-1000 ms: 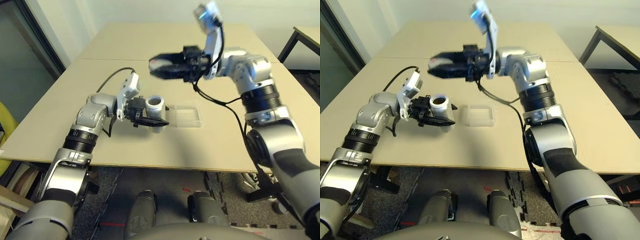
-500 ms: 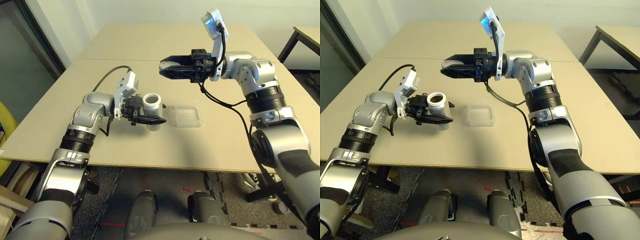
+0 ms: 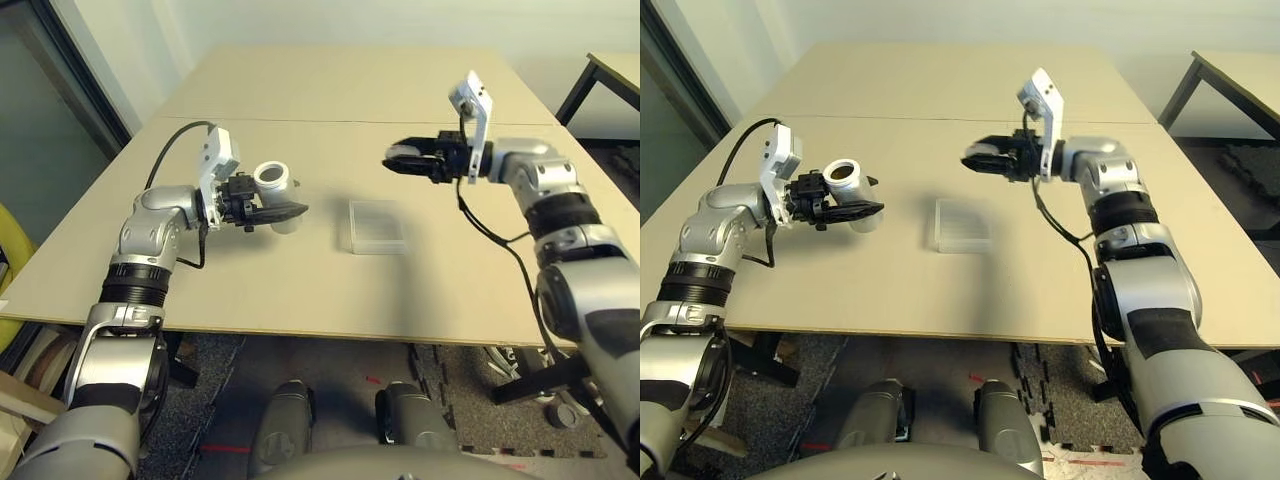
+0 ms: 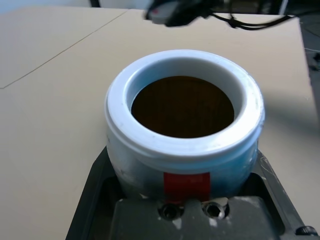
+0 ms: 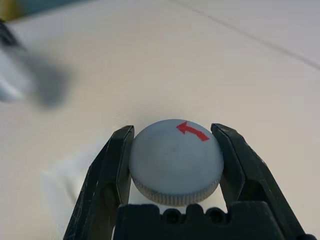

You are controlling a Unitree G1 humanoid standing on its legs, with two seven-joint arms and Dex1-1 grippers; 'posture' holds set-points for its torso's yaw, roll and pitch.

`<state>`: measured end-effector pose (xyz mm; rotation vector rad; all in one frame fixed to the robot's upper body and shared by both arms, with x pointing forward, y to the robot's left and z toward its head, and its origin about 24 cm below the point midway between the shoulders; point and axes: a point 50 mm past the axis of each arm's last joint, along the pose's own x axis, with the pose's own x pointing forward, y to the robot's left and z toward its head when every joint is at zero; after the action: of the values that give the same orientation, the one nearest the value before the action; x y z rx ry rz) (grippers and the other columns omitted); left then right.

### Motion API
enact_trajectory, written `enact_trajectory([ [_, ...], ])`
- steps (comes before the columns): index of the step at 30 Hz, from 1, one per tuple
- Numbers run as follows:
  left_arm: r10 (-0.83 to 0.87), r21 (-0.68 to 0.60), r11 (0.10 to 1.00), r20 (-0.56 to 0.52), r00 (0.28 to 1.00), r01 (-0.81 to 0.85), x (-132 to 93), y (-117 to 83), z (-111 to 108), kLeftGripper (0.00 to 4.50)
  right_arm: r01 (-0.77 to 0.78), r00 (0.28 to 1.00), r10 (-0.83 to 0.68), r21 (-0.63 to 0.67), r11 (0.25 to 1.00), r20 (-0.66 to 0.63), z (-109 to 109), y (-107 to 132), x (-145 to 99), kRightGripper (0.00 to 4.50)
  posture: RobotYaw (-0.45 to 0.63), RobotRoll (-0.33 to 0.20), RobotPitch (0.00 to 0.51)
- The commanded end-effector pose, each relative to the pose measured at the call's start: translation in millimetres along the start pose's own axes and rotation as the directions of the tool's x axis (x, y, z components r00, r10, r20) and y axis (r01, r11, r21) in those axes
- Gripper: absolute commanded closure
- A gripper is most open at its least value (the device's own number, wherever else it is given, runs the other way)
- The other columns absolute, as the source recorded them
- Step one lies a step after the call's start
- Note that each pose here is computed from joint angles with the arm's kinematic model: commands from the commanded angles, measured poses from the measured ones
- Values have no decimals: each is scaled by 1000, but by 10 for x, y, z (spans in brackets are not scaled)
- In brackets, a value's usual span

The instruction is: Pour the medicine from the bottle into the box.

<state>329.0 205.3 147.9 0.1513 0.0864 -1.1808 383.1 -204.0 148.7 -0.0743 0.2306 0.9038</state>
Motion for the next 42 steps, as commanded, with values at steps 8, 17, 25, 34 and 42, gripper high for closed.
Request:
enact_trajectory([
  [8,7,8,1000,-3,1000,-7,-22,22,22,1919,284,957,-278,75,956,-81,-572,-191,-327,1906,-14,0,0],
  [17,-1,15,1000,1,1000,1,-7,41,58,1919,353,930,-342,74,933,-133,-750,-182,-329,1906,-14,0,0],
  [25,-13,32,999,1,1000,13,33,82,116,1919,413,891,-388,67,908,-234,-1003,-155,-395,1906,-24,0,0],
  [34,0,127,992,-41,999,5,195,111,167,1919,431,881,-416,20,902,-226,-964,-214,-526,0,-42,0,0],
  [42,31,324,946,-67,997,-8,467,150,307,1919,263,959,-261,7,965,-108,-675,-217,-652,0,-63,0,0],
])
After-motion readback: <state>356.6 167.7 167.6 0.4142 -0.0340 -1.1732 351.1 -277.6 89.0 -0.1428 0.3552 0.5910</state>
